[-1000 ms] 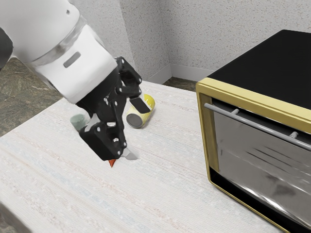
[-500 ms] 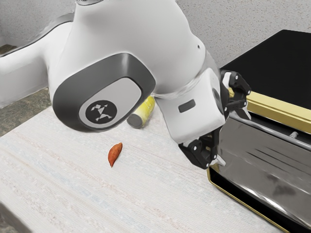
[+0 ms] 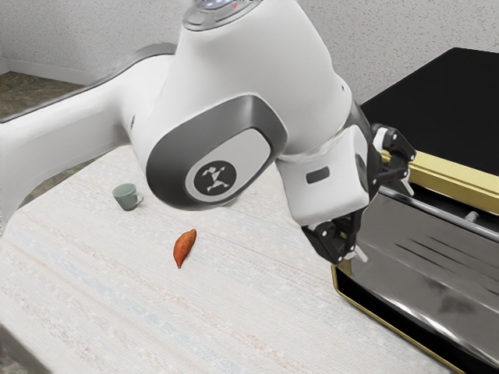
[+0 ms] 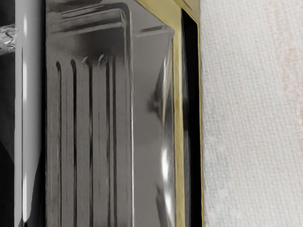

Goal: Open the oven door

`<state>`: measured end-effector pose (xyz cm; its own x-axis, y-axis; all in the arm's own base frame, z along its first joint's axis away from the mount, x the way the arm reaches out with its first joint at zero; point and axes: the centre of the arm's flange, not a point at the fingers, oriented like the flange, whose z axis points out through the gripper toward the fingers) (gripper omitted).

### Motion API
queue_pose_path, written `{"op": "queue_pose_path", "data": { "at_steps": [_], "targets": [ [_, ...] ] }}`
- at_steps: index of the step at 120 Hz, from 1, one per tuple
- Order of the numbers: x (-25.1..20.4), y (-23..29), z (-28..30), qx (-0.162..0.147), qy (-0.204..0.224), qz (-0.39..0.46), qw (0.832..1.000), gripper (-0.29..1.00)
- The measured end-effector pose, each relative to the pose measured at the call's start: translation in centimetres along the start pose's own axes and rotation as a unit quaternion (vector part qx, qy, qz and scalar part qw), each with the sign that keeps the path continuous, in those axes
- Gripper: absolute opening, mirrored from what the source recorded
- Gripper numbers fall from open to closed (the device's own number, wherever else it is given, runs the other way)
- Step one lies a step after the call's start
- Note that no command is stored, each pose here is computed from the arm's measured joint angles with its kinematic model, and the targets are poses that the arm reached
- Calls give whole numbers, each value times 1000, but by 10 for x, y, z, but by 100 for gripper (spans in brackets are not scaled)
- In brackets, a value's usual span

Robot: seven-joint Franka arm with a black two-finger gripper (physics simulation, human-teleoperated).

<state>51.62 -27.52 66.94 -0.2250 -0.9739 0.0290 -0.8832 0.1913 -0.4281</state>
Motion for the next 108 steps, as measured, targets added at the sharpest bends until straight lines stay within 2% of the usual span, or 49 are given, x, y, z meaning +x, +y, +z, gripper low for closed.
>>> {"op": "queue_pose_path", "data": {
  "at_steps": [12, 18, 20, 25, 28, 32, 35, 38, 42, 46, 49, 54, 58, 65, 77, 88, 98, 108],
  "targets": [
    [0, 3, 10, -7, -2, 10, 1000, 73],
    [-4, 37, 9, -16, 4, 23, 1000, 80],
    [-7, 58, 6, -18, 6, 30, 999, 79],
    [-22, 117, -7, -13, 7, 50, 999, 67],
    [-33, 163, -19, -3, 11, 62, 998, 47],
    [-36, 234, -49, 31, 15, 88, 996, 49],
    [-12, 282, -84, 78, 1, 128, 989, 52],
    [2, 306, -128, 129, -7, 145, 981, 55],
    [-13, 299, -195, 185, 7, 112, 976, 58],
    [-57, 229, -263, 194, 15, 10, 981, 60],
    [-84, 173, -286, 183, 15, -55, 981, 62],
    [-126, 99, -293, 160, 7, -148, 976, 63],
    [-169, 66, -282, 136, -9, -224, 965, 65],
    [-238, 31, -230, 74, -52, -342, 935, 66],
    [-296, 7, -151, -4, -110, -469, 876, 68],
    [-324, 13, -78, -75, -142, -544, 824, 69],
    [-336, 20, -58, -97, -154, -592, 785, 70],
    [-338, 22, -52, -102, -159, -625, 758, 70]
  ]
}}
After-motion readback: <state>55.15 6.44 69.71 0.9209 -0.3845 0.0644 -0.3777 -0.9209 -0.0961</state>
